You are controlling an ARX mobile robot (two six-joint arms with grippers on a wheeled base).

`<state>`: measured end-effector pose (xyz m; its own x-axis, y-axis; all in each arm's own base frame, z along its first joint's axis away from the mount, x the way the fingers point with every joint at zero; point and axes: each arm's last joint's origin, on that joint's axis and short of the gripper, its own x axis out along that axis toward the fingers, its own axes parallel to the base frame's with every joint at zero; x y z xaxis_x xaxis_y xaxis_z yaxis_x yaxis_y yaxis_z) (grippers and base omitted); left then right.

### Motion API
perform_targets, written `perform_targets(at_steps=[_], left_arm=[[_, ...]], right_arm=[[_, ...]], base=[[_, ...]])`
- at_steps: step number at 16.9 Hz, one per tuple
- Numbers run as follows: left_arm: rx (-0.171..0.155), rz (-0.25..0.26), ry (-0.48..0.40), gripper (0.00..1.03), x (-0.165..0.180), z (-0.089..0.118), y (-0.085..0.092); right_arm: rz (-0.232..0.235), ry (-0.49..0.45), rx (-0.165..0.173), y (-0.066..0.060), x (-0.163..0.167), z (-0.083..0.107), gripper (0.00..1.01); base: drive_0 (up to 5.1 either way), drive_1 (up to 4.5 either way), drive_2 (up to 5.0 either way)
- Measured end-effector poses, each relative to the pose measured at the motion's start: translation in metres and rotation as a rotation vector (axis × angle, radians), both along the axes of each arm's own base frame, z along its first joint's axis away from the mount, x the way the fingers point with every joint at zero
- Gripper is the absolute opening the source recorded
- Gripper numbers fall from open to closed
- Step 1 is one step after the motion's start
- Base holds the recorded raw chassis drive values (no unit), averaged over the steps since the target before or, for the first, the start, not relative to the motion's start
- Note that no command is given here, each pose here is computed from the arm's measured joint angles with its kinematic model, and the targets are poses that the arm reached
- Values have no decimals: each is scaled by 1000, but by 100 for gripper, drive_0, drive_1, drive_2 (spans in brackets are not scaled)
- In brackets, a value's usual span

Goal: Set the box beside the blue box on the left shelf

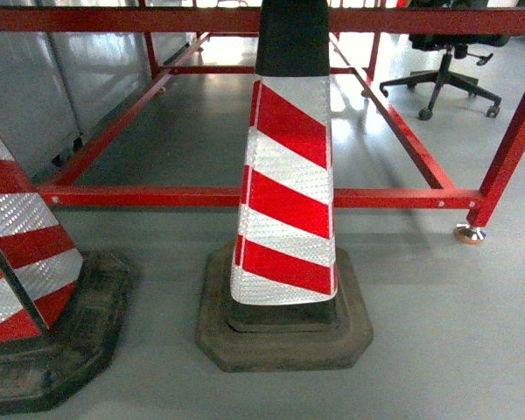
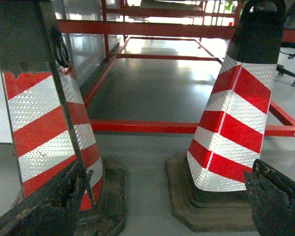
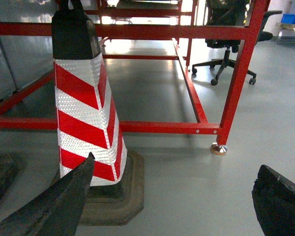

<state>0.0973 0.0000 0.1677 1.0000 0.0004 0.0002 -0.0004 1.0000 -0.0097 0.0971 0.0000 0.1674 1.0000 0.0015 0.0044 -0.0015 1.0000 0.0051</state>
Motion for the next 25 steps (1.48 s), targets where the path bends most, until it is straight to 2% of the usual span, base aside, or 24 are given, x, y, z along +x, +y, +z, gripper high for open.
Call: perform_targets(at_steps=[16,25], left_arm=[[0,2,2,98,0,0,0],[11,-1,0,98,0,0,0]], right_arm=[[0,2,0,0,0,0,98],[-1,2,-1,0,0,0,98]], base=[[0,0,0],[0,0,0]])
